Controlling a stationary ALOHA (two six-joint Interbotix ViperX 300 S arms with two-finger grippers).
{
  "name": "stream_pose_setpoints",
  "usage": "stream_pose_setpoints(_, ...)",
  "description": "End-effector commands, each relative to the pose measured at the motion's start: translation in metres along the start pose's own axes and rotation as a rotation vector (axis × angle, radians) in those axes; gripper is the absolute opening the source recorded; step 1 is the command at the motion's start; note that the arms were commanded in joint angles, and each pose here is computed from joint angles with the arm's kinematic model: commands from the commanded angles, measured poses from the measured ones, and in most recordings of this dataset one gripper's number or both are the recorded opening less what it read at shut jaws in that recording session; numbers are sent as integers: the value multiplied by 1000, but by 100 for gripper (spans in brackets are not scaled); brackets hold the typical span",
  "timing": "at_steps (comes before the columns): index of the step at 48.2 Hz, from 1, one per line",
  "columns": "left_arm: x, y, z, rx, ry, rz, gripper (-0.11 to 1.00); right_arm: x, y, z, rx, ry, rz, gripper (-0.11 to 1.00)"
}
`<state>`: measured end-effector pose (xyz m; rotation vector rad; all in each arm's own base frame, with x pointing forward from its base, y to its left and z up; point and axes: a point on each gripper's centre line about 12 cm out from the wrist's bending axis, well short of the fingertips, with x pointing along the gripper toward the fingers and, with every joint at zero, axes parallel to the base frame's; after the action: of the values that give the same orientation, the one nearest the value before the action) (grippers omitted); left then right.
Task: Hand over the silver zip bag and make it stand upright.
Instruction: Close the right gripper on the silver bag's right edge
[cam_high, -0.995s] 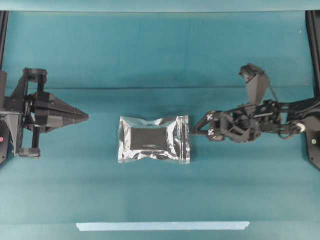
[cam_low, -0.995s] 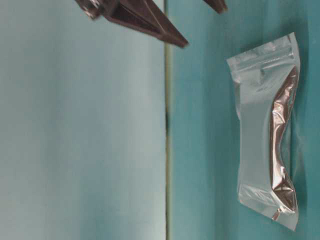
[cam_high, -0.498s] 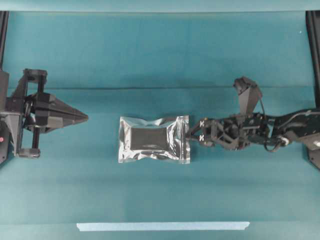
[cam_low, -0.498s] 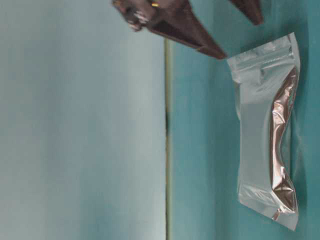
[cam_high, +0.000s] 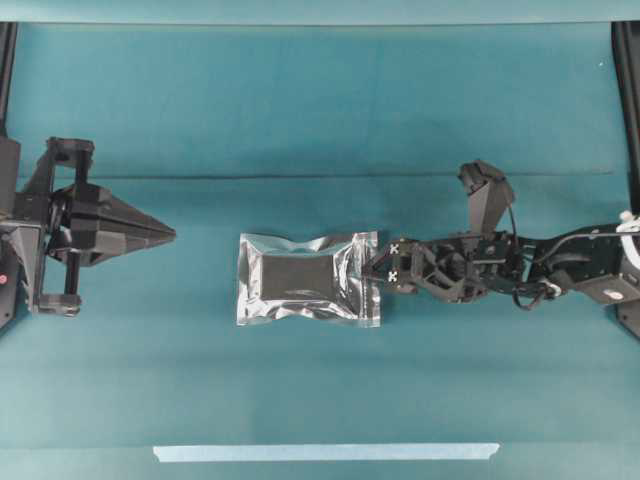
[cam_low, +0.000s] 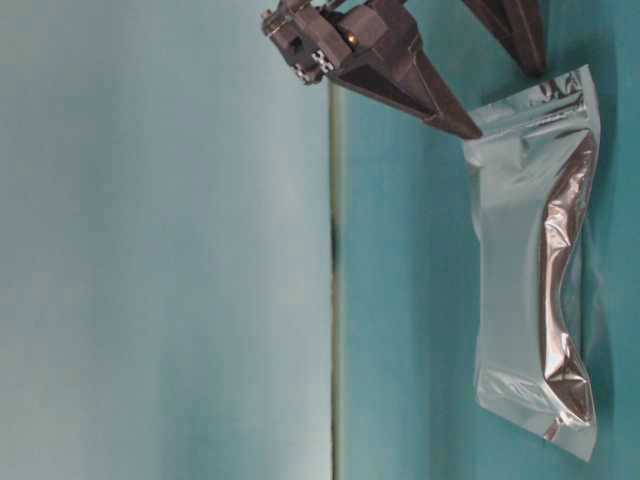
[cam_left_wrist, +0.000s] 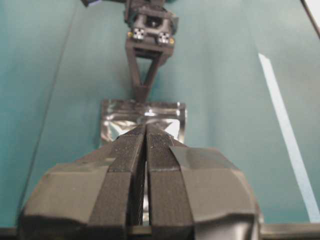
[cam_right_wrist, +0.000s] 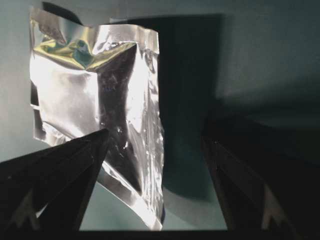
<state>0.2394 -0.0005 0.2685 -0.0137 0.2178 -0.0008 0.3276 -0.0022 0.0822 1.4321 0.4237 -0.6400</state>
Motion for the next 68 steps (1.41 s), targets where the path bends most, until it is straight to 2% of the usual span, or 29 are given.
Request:
stream_pose_setpoints(1,0,0,10,3,-28,1,-1,4,4,-4,6,3,15,92)
stream_pose_setpoints(20,0,1,10,4,-31,4,-1,23,12,-13,1,13,19,92)
stream_pose_setpoints(46,-1,1,9,5,-28,4,-1,27,13,-16,0,21,7,89)
stream_pose_setpoints(62,-1,1,8,3,-26,6,-1,29,12,-16,-4,22,4,60)
stream_pose_setpoints(68,-1,1,8,4,-26,4,-1,28,10,-15,-4,21,0,34)
